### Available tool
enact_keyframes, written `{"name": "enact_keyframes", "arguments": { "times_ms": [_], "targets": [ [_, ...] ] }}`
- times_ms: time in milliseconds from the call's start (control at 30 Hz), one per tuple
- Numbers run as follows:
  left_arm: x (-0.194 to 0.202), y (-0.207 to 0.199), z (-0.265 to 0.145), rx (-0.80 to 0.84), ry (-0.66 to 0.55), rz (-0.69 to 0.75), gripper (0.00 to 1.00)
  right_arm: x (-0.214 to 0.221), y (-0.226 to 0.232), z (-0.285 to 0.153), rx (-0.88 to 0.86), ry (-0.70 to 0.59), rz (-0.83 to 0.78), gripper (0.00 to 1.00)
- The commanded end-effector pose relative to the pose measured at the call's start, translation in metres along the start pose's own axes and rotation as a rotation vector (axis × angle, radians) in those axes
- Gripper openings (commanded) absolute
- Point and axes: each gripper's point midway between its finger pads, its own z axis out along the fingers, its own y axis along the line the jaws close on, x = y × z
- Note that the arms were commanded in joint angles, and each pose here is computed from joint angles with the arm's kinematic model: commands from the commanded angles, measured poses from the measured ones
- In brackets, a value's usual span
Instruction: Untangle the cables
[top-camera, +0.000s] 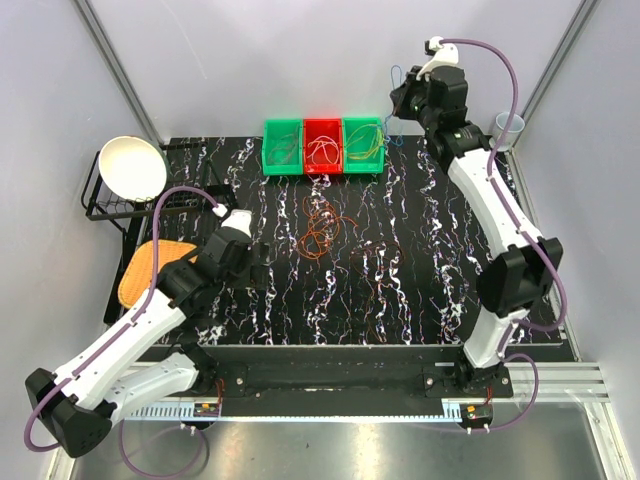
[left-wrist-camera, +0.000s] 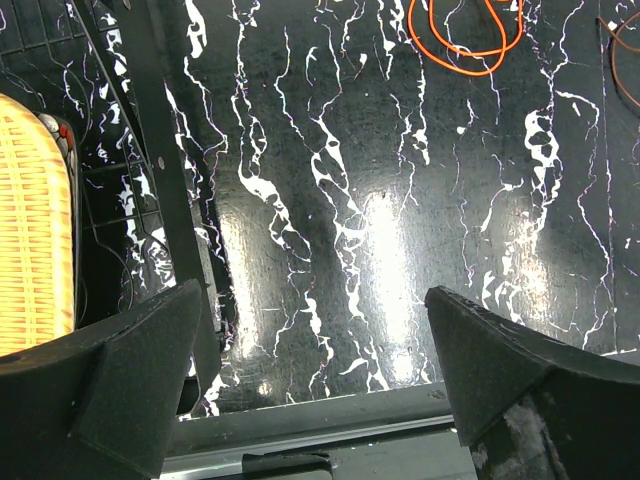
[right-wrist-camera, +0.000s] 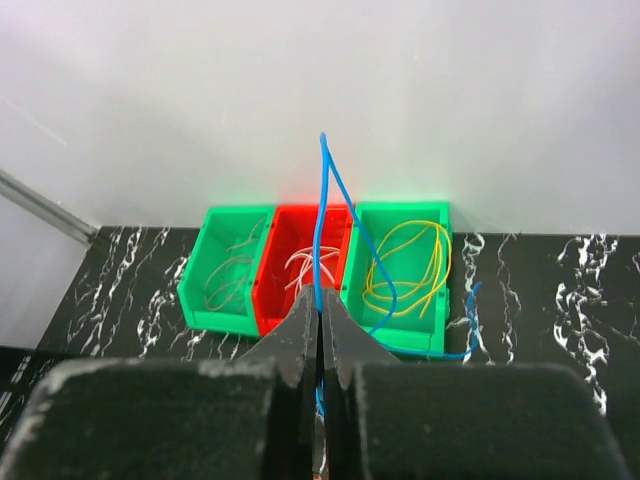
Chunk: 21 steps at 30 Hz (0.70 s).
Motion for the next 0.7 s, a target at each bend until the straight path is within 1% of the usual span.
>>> {"name": "enact_keyframes", "arguments": {
  "times_ms": [0, 67, 100, 133, 167, 200, 233, 267, 300, 333, 367, 400, 433, 467, 500, 533, 567, 600, 667],
  "targets": [
    [-0.021, 0.000, -0.006, 0.003, -0.070, -0.015, 0.98, -0.023, -0.004, 0.022, -0.018, -0.058, -0.010, 0.00],
    [-0.020, 0.000, -0.006, 0.001, -0.069, -0.014, 0.98, -0.029, 0.000, 0.029, -0.047, -0.070, -0.005, 0.00],
    [-0.020, 0.000, -0.006, 0.002, -0.070, -0.016, 0.98, -0.019, -0.003, 0.039, -0.049, -0.049, -0.001, 0.00],
    [-0.020, 0.000, -0.006, 0.004, -0.068, -0.014, 0.98, -0.019, -0.003, 0.043, -0.063, -0.046, 0.001, 0.00],
    [-0.021, 0.000, -0.007, 0.005, -0.071, -0.015, 0.98, -0.028, 0.000, 0.046, -0.072, -0.066, 0.002, 0.00],
    [-0.021, 0.000, -0.007, 0.005, -0.074, -0.016, 0.98, -0.015, -0.006, 0.057, -0.065, -0.039, 0.006, 0.00],
    [-0.021, 0.000, -0.007, 0.005, -0.072, -0.015, 0.98, -0.012, -0.004, 0.062, -0.080, -0.032, 0.014, 0.00],
    [-0.021, 0.000, -0.007, 0.005, -0.072, -0.015, 0.98, -0.022, -0.001, 0.065, -0.093, -0.053, 0.016, 0.00],
    [-0.021, 0.001, -0.007, 0.003, -0.072, -0.016, 0.98, -0.007, -0.006, 0.077, -0.089, -0.021, 0.022, 0.00],
    [-0.021, 0.001, -0.007, 0.003, -0.076, -0.017, 0.98, -0.005, -0.007, 0.082, -0.089, -0.019, 0.028, 0.00],
    [-0.022, 0.000, -0.008, 0.003, -0.077, -0.018, 0.98, -0.017, -0.003, 0.083, -0.101, -0.047, 0.026, 0.00],
    [-0.022, 0.001, -0.008, 0.001, -0.078, -0.018, 0.98, -0.002, -0.009, 0.096, -0.090, -0.022, 0.030, 0.00],
    [-0.022, 0.001, -0.008, 0.003, -0.079, -0.017, 0.98, 0.001, -0.011, 0.101, -0.087, -0.019, 0.032, 0.00],
    [-0.022, 0.001, -0.008, 0.003, -0.081, -0.018, 0.98, -0.008, -0.009, 0.103, -0.091, -0.044, 0.033, 0.00],
    [-0.022, 0.001, -0.008, 0.003, -0.081, -0.018, 0.98, 0.009, -0.017, 0.115, -0.075, -0.022, 0.035, 0.00],
    [-0.022, 0.002, -0.008, 0.002, -0.081, -0.019, 0.98, 0.003, -0.018, 0.118, -0.071, -0.042, 0.036, 0.00],
    [-0.022, 0.002, -0.008, 0.001, -0.081, -0.019, 0.98, 0.008, -0.023, 0.123, -0.061, -0.041, 0.040, 0.00],
    [-0.022, 0.002, -0.008, 0.002, -0.082, -0.020, 0.98, 0.024, -0.031, 0.135, -0.051, -0.020, 0.046, 0.00],
    [-0.022, 0.001, -0.008, 0.003, -0.082, -0.018, 0.98, 0.033, -0.037, 0.145, -0.056, -0.021, 0.048, 0.00]
  ]
}}
